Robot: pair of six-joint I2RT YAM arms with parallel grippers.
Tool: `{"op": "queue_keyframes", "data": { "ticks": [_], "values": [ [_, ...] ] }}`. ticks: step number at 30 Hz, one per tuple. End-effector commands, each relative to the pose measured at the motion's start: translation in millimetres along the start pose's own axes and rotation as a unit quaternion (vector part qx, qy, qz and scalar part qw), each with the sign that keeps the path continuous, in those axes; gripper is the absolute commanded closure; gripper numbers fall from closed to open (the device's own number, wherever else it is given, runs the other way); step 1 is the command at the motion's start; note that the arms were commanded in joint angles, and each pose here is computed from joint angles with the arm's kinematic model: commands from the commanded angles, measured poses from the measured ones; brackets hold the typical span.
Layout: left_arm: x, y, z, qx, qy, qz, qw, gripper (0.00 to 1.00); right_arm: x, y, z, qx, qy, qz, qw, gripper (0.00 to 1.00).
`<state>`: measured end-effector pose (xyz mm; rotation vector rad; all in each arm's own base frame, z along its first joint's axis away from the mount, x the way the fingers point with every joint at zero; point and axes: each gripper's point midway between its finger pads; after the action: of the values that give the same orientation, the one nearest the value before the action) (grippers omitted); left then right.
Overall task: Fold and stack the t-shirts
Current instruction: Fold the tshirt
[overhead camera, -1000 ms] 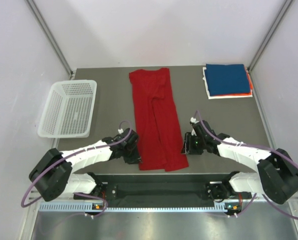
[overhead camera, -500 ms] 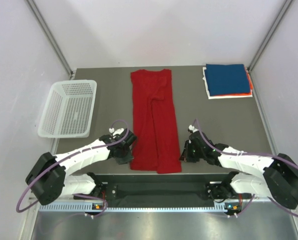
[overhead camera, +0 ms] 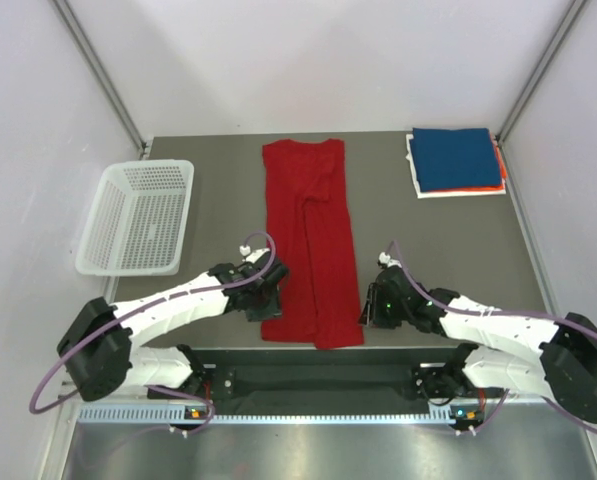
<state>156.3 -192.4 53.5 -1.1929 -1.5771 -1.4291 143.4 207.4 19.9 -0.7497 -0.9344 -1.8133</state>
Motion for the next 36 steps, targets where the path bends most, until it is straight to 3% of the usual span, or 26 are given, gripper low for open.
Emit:
{"op": "queue_keyframes", "data": {
  "ticks": [1,5,9,18,26,36],
  "values": [
    [-6.1,-4.0,-7.3,-0.019,-0.005,0.012,1.000,0.59,13.2,16.2,13.2,0.021,-0.004,-0.033,0.999,0.71],
    [-15.3,-14.7,10.2,-0.002,0.035,0.023,0.999,0.59,20.6,19.2,31.8,0.033,0.012,-0.036,0.999,0.70],
    [-14.5,-17.7,17.9,0.018,0.038,0.008,0.999,0.60,18.9,14.3,60.3,0.035,0.039,-0.033,0.998,0.65],
    [-15.4,-20.7,27.3,0.035,0.035,-0.010,0.999,0.64,-5.8,-9.1,136.4,0.072,0.069,-0.008,0.995,0.64],
    [-10.0,-18.5,22.8,0.067,-0.028,-0.022,0.997,0.62,-30.2,-34.3,137.3,0.087,0.033,0.020,0.995,0.64],
    [-7.9,-12.1,33.9,0.049,-0.005,-0.025,0.998,0.60,-40.1,-44.0,128.3,0.095,-0.002,0.022,0.995,0.65]
  ]
}}
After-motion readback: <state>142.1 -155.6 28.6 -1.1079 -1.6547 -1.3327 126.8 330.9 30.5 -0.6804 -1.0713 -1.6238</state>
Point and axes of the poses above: each gripper's point midway between its finger pads, its own x axis back along the fingers, its own z axis along the line the jaws close on, y = z × x, and after that the axes turned 11 degrees about -x, right-handed
